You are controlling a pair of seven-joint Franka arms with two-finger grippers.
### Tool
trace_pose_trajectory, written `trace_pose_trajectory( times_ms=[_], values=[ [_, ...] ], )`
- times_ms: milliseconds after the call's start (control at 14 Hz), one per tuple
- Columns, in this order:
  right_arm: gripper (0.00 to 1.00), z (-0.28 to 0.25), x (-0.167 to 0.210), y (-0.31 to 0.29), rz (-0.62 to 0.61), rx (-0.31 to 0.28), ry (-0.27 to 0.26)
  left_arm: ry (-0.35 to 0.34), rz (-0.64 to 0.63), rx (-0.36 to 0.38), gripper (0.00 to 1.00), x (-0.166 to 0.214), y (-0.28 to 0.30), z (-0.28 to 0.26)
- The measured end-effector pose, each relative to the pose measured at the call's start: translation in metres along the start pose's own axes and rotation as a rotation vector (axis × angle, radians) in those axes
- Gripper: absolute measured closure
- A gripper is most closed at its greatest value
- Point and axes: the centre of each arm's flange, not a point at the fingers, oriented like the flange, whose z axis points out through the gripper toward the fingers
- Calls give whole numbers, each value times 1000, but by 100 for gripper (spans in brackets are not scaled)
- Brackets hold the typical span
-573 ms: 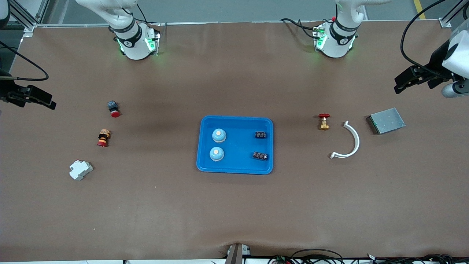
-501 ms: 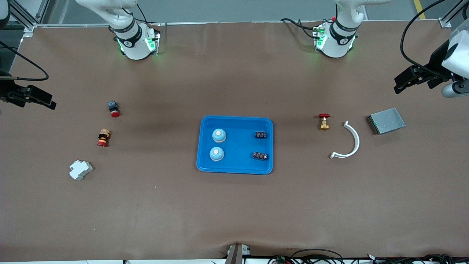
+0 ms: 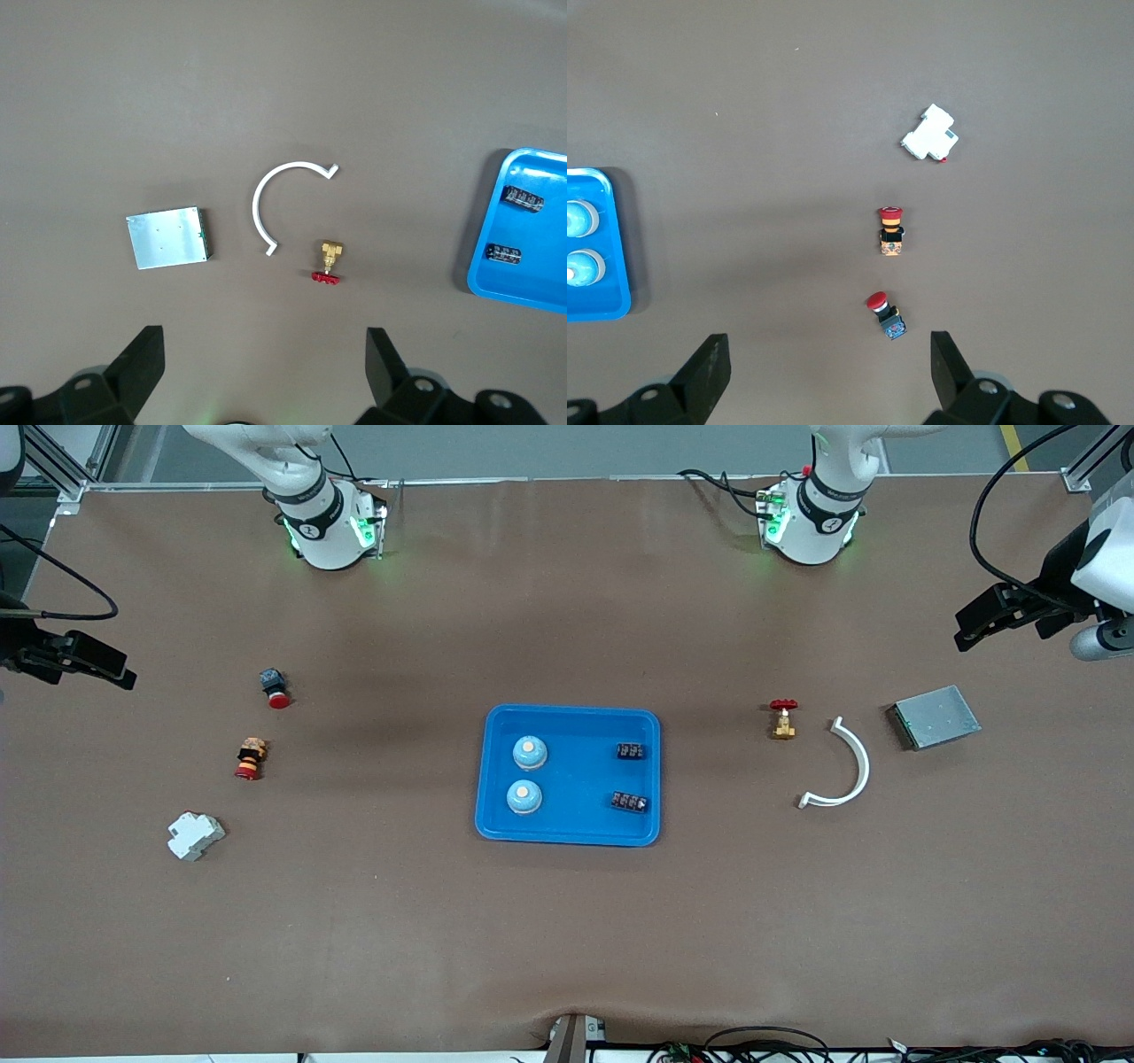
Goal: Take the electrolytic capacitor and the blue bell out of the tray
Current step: 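Move the right gripper toward the bells while the left gripper approaches capacitors, then grasp a bell with the right gripper while the left gripper grasps a capacitor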
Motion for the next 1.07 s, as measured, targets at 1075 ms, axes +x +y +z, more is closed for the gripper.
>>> trace_pose_trajectory(
  times_ms=[1075],
  values=[
    [0,62,-23,-186,91,53,19,-76,-200,12,0,18,95,167]
  ],
)
